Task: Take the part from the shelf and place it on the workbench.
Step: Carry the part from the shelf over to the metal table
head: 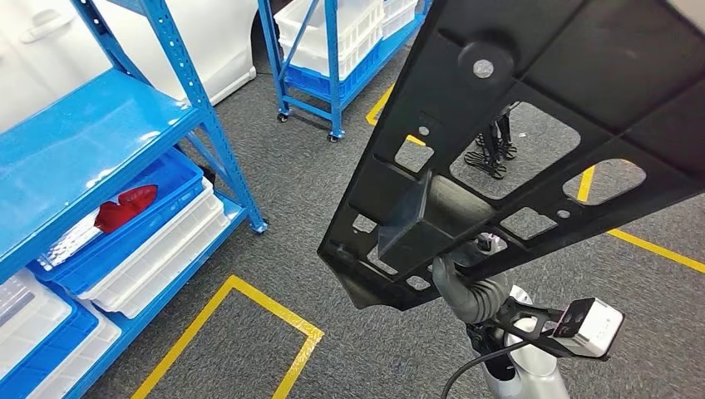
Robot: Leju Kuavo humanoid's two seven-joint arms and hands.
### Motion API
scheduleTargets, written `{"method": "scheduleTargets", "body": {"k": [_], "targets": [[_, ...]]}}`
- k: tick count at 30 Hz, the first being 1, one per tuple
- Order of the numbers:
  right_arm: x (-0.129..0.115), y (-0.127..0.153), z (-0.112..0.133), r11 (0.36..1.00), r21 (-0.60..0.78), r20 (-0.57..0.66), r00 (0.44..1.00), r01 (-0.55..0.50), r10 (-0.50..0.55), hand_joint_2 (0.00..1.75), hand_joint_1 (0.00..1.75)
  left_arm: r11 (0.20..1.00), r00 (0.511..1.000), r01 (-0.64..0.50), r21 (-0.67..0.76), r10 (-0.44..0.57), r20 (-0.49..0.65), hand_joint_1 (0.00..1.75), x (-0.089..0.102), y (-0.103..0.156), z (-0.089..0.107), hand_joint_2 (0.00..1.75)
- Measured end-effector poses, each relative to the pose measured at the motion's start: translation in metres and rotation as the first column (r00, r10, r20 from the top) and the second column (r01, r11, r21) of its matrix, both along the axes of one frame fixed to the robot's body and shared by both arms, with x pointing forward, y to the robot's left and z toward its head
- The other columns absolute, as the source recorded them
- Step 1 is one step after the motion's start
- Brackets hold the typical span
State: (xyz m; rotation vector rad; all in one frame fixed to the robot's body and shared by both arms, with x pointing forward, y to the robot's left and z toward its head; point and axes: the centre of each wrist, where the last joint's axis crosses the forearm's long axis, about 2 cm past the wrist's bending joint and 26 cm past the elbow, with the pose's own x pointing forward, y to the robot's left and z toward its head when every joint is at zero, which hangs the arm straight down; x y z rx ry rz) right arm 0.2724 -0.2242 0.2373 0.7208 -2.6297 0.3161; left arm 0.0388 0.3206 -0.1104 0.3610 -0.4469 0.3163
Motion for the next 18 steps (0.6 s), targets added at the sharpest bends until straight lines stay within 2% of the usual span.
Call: {"method": "scheduleTargets", "body": {"k": [18], "targets": [[0.0054,0.0002,0.001,1.0,0.0,-0.001,1.0,0.02,-0.02,1.75,1.75,1.0,1.0,-0.009,-0.004,0.008,-0.024,0.0,0.0028,-0.0005,0.0003,1.75]]}}
